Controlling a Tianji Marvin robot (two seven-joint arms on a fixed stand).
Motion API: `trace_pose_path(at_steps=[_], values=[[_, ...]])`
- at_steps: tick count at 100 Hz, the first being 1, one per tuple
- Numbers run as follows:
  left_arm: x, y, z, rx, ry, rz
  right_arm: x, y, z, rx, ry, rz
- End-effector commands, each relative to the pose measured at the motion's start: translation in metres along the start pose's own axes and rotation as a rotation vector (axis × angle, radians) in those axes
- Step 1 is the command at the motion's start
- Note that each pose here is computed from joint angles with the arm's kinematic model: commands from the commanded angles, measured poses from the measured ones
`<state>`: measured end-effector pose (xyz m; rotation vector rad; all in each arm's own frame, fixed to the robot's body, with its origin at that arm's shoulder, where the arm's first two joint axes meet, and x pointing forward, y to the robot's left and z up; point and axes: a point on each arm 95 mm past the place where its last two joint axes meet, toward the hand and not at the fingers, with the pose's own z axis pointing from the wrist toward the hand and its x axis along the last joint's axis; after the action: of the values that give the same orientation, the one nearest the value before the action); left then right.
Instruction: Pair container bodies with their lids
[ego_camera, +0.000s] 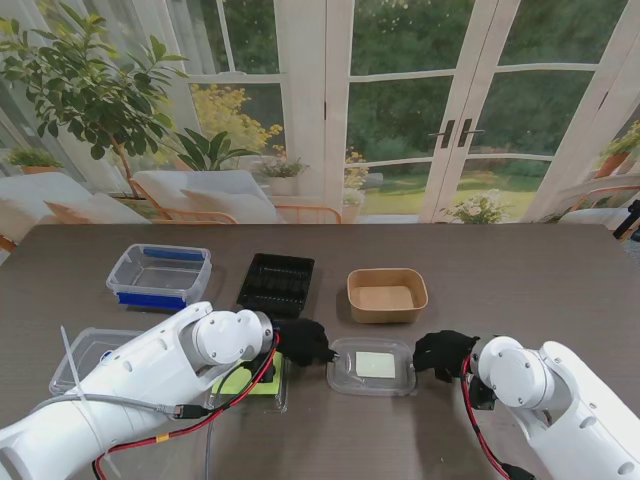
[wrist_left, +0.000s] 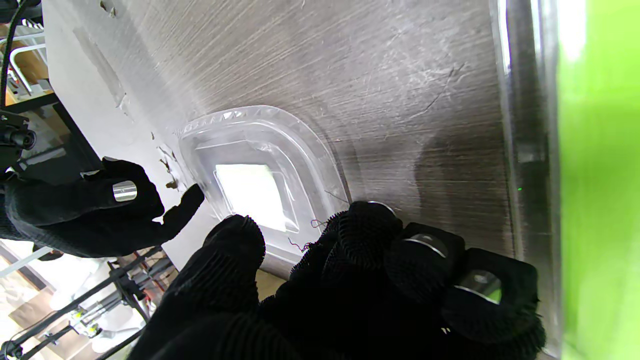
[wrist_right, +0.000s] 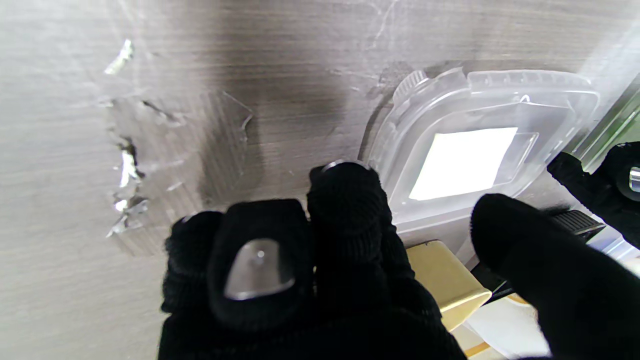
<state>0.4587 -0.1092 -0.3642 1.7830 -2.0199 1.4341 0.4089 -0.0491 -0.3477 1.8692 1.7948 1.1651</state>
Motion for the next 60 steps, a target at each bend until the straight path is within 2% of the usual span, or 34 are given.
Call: trace_pose_path(at_steps=[1,60], values=[[0.004,0.0072,0.0026,-0.022,0.021,-0.011,0.0081,-0.0048,-0.0001,0.014,0.021,0.009],[0.0046,0.0018,-0.0046,0.06,0.062,-0.004,0.0085,0.0033,-0.0047,-0.017,0.02,0.06]])
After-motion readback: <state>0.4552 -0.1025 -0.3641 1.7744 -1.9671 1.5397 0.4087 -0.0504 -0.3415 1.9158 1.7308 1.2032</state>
